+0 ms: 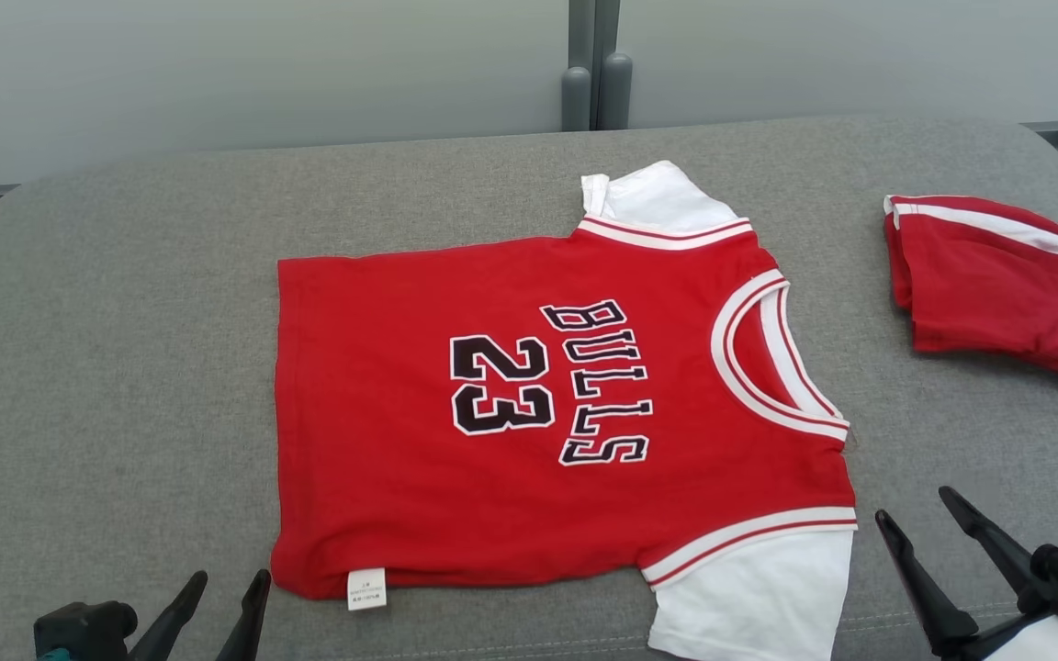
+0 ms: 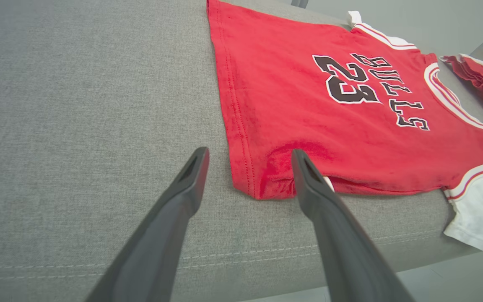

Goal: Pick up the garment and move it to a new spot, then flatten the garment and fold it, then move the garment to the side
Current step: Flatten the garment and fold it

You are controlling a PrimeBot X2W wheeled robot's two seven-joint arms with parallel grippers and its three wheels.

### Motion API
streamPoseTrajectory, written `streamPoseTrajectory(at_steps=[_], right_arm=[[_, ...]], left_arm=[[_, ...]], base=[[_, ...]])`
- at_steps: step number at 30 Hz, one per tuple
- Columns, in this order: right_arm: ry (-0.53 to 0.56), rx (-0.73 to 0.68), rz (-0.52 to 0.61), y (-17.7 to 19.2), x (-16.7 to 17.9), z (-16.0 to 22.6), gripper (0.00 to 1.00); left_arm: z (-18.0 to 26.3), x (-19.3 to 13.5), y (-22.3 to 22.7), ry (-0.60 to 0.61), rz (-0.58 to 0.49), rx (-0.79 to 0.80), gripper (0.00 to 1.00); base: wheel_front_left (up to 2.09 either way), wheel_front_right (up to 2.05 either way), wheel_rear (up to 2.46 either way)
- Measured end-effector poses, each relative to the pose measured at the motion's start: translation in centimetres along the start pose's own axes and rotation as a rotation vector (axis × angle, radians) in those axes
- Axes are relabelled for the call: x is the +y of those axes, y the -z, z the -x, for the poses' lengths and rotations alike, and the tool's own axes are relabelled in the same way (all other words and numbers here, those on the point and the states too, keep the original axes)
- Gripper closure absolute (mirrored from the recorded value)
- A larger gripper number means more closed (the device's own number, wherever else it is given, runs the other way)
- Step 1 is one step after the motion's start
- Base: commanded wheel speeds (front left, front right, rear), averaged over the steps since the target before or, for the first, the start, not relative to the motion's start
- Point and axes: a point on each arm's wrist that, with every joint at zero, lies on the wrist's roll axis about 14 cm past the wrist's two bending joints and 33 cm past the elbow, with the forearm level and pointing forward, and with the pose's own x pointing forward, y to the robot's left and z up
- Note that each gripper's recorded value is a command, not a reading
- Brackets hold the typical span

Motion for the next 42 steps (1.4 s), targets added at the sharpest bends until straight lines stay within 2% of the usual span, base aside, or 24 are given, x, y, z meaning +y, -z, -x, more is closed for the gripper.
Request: streamPoseTrajectory(at_steps=[14, 26, 32, 42], right_arm=[[0.036, 0.082, -0.024, 3.2, 0.3, 0.5, 0.00], [0.064, 0.408, -0.128, 12.0, 1.4, 2.0, 0.00], [0.003, 0.482, -0.186, 13.9, 3.1, -0.4, 0.00], [-0.036, 0.536, -0.207, 15.6, 3.5, -1.1, 0.00]], left_arm=[[-0.3, 0.3, -2.1, -0.033, -0.004, -0.093, 0.00], [-1.7, -0.2, 1.5, -0.062, 0.079, 0.005, 0.00], [-3.4, 0.3, 2.1, -0.076, 0.072, 0.032, 0.00], [-4.1, 1.3, 2.1, -0.111, 0.076, 0.024, 0.00]], base=[[0.00, 0.00, 0.00], [0.00, 0.00, 0.00], [0.00, 0.00, 0.00], [0.00, 0.00, 0.00]])
